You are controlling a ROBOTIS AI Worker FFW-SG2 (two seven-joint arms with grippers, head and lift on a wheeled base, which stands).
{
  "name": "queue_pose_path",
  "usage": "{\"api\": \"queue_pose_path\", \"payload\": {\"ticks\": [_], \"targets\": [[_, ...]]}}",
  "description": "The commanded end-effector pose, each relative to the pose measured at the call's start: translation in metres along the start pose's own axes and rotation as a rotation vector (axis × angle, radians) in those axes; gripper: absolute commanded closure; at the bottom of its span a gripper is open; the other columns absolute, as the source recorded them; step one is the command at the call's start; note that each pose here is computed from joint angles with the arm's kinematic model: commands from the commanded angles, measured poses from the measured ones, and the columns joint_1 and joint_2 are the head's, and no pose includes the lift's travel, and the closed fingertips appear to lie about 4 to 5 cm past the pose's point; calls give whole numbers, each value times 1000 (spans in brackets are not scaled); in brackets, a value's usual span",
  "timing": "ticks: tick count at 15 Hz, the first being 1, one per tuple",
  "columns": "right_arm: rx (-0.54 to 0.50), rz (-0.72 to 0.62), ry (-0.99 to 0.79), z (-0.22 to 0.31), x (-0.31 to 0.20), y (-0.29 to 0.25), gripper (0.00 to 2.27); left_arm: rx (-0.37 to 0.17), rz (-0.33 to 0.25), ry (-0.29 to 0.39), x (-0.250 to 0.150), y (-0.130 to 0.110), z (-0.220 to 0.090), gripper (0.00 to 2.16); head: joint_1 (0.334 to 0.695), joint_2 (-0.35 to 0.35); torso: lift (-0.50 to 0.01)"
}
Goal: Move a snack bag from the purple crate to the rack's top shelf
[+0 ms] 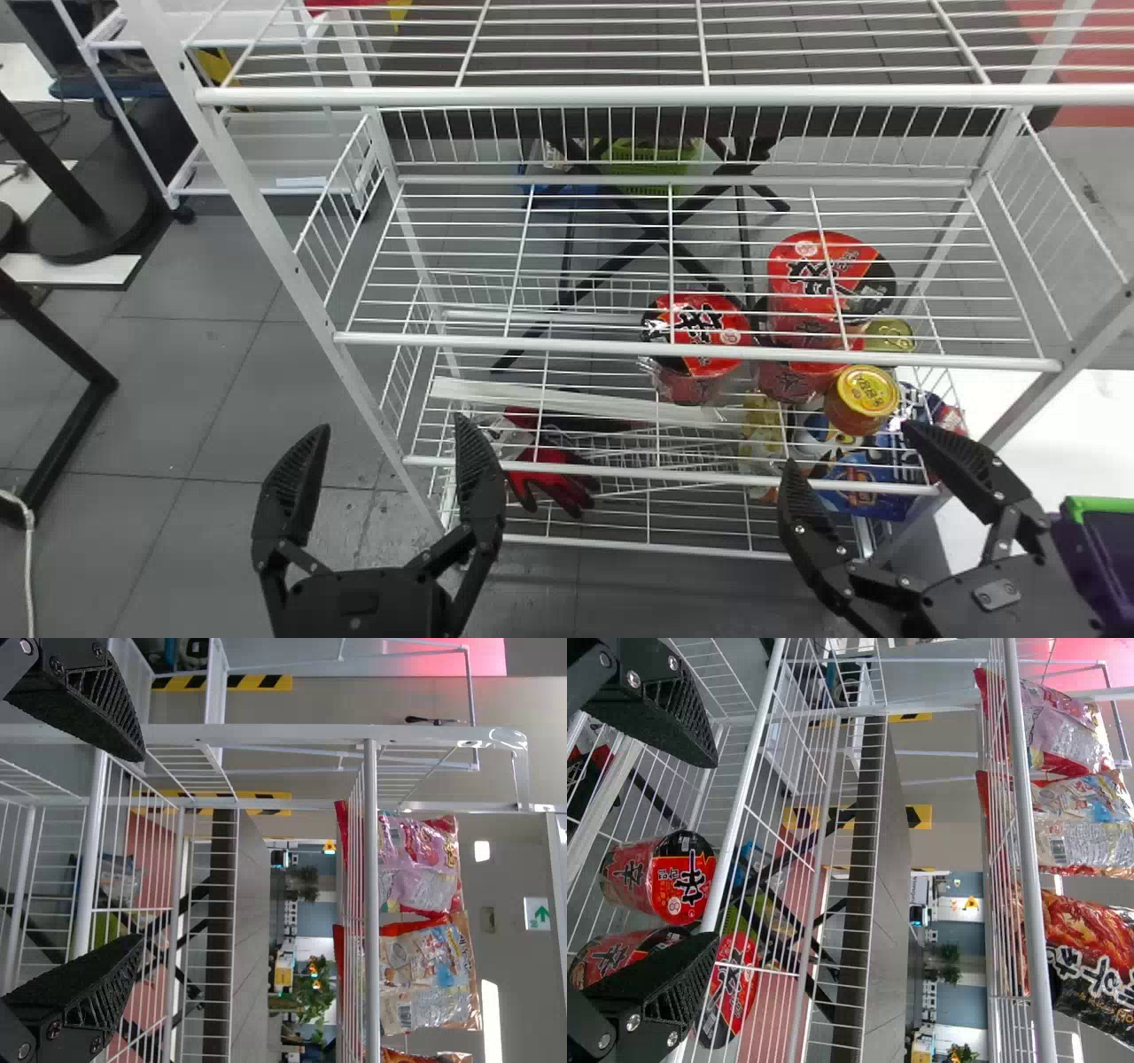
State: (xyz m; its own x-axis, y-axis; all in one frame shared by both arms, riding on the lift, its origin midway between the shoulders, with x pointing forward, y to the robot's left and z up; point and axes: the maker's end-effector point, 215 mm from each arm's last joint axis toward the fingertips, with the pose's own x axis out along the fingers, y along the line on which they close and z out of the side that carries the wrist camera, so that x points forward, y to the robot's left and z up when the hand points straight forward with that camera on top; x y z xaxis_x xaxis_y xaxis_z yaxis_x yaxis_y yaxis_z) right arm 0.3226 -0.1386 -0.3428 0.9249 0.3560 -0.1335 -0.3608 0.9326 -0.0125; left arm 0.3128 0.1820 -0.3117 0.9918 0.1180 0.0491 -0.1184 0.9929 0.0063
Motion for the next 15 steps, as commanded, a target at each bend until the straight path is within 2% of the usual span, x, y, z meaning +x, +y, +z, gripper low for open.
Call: {"api": "queue_pose_path", "payload": {"ticks": [1, 15], "targets": [[-1, 1, -1, 0, 0, 0, 137, -1, 1, 0, 0, 0, 0, 90, 695, 81, -356], [-2, -4, -2, 1, 1, -2, 140, -3, -1, 1, 1, 0, -1, 90, 695, 78, -412]]}}
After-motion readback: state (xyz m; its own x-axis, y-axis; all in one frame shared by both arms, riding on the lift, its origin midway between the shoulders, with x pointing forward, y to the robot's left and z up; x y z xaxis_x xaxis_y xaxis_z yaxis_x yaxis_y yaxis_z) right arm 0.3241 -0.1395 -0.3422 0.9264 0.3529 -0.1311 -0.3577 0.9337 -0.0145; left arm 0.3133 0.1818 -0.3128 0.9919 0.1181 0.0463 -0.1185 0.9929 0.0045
